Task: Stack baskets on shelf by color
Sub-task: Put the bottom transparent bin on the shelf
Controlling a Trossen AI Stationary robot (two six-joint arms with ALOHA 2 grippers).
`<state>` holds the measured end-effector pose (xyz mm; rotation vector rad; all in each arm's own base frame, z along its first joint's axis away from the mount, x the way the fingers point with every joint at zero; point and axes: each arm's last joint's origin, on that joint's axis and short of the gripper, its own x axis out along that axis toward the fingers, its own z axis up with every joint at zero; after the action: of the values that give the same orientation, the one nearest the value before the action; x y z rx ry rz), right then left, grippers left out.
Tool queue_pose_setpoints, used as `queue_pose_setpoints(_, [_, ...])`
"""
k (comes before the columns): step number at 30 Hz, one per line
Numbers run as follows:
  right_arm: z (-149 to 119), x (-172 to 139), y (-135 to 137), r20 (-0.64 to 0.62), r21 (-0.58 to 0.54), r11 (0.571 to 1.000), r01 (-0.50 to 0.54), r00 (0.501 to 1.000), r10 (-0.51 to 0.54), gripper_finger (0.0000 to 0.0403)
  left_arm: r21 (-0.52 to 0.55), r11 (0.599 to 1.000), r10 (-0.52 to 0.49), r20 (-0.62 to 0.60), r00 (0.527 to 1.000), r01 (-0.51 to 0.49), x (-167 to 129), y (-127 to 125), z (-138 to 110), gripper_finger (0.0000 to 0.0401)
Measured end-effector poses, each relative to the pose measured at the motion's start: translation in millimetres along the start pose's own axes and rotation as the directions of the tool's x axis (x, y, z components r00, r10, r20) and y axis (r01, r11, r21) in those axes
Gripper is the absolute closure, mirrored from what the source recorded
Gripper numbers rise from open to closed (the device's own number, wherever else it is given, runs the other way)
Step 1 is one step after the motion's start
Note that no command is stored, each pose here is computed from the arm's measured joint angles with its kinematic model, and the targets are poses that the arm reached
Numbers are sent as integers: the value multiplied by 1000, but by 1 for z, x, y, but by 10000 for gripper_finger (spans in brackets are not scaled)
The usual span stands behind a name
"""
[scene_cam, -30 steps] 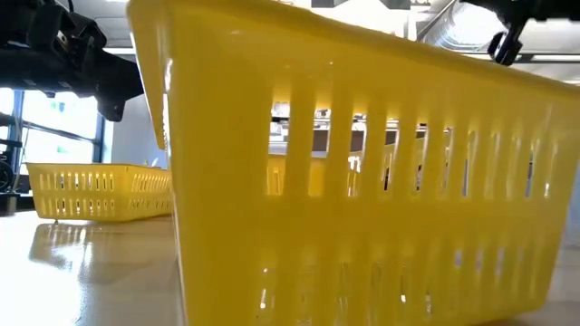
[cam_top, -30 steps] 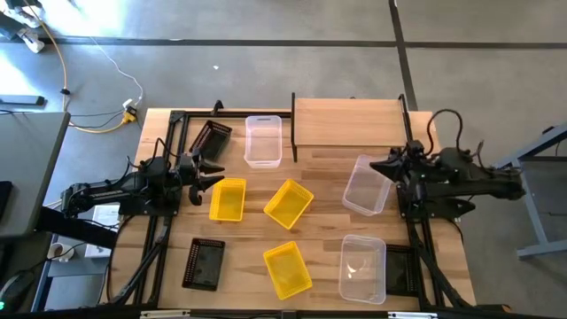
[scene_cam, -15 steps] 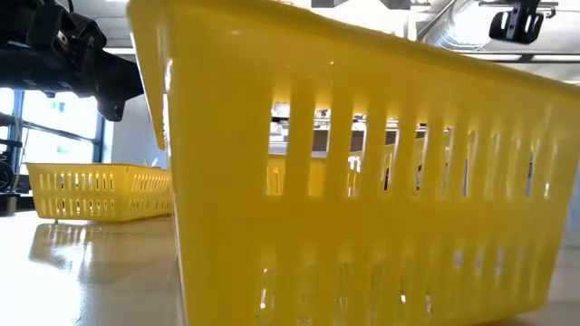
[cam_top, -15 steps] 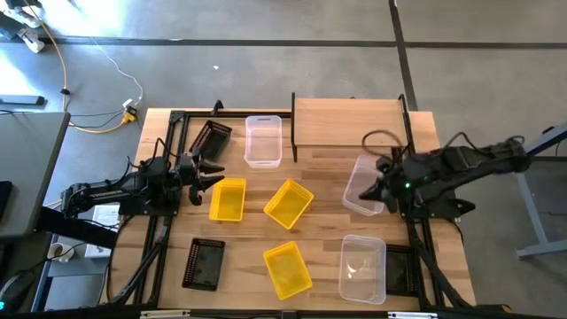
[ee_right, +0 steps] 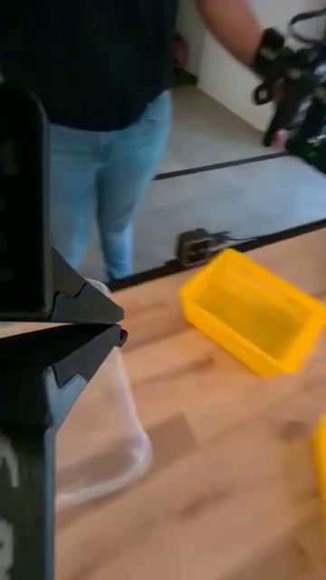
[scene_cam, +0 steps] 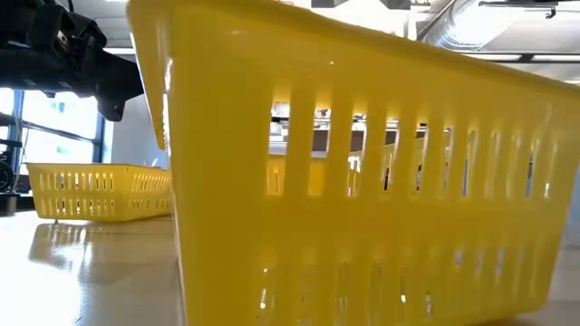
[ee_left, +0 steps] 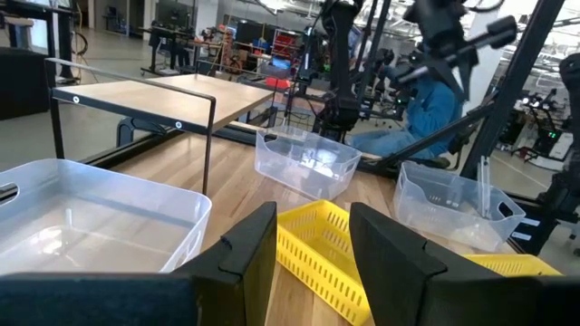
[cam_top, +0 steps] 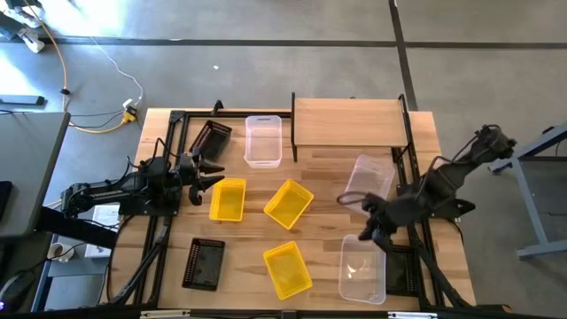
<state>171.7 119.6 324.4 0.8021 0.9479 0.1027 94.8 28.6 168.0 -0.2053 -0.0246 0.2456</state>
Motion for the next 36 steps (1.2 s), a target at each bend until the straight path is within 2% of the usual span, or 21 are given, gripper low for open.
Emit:
queue_pose_setpoints(5, [-13,16,11,-118,15,1000,2,993,0,403,0,1000,0,0,1000,0,0,0,0,270])
queue_pose_setpoints(10, [-23,28,20,-186,45,999,20,983,-11,402,-7,1000,0,0,1000,0,0,0,0,270])
queue_pose_setpoints(15, [-30,39,27,-202,44,999,-3,979,11,399,-92,996,-1,0,1000,1,0,0,0,270])
queue_pose_setpoints(18, [-33,46,32,-205,36,999,-29,978,36,379,-174,985,-1,0,1000,1,0,0,0,270])
queue_pose_setpoints(21, [-38,53,37,-215,23,999,-44,976,47,341,-234,972,-1,0,1000,1,0,0,0,270])
queue_pose_setpoints(25, [-48,63,38,-245,-4,1000,-22,969,20,285,-278,960,-1,0,1000,1,0,0,0,270])
queue_pose_setpoints(28, [-56,71,39,-270,-33,999,-1,963,-8,258,-287,958,-1,0,1000,1,0,0,0,270])
queue_pose_setpoints(31, [-65,81,39,-293,-54,998,23,956,-38,246,-288,958,0,0,1000,0,0,0,0,270])
queue_pose_setpoints(36, [-79,99,40,-324,-90,995,52,943,-79,251,-300,954,0,0,1000,0,0,0,0,270])
